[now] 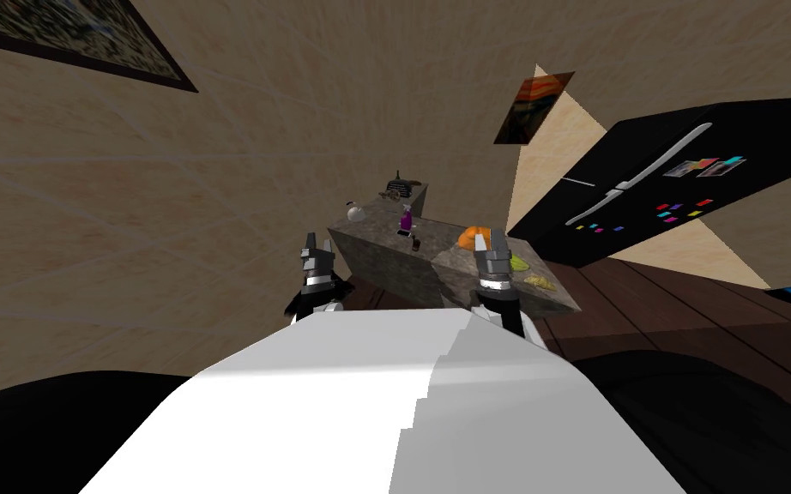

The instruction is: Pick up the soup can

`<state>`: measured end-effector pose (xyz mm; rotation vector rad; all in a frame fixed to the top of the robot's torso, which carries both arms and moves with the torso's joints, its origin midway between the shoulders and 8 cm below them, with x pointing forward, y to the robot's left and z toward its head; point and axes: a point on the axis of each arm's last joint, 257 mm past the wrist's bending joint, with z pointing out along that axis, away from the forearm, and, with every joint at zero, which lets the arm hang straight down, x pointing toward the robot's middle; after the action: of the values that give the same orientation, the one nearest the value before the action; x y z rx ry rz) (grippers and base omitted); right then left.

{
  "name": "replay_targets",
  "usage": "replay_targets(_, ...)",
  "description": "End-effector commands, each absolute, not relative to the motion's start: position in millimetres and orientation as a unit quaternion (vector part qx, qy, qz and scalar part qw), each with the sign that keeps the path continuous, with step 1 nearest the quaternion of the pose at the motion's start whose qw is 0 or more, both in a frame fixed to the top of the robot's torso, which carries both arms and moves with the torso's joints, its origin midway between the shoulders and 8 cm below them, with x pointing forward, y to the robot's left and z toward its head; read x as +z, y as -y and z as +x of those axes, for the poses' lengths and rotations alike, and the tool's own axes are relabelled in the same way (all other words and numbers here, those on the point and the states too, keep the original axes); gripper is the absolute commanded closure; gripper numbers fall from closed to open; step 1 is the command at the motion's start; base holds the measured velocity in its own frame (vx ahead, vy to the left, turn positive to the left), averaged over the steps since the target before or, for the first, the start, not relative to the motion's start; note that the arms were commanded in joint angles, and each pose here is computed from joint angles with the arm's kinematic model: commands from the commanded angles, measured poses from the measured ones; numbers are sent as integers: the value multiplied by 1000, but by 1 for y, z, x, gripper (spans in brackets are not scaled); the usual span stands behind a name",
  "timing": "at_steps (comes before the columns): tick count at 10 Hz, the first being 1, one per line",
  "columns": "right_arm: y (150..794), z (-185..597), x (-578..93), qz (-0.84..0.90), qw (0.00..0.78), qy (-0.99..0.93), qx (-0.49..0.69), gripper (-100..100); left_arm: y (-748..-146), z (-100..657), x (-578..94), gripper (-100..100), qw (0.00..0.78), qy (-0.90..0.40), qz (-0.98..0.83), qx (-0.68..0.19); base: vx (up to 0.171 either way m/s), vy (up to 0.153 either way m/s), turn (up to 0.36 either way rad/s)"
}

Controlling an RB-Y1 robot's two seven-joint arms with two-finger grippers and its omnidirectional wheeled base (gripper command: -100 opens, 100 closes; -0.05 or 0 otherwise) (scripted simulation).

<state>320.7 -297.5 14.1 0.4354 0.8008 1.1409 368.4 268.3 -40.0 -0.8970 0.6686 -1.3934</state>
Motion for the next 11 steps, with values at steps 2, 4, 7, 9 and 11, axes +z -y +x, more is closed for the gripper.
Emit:
replay_targets(2,299,321,-8,172,745,-412,495,-100,-268,368,-40,0,627,-292,-391,-608,42,-4,9)
replay_targets(4,303,320,-24,154,743,-442,477,-100,-268,368,-40,0,627,-292,-391,-608,41,-6,14)
replay_targets(7,313,315,-54,118,736,-501,440,-100,-268,368,-40,0,627,-292,-391,-608,56,-3,19)
replay_targets(9,319,311,-70,98,730,-530,421,-100,-268,368,-40,0,627,-292,-391,-608,43,1,18)
replay_targets(11,325,307,-85,75,720,-560,402,-100,-268,368,-40,0,627,-292,-391,-608,60,2,36)
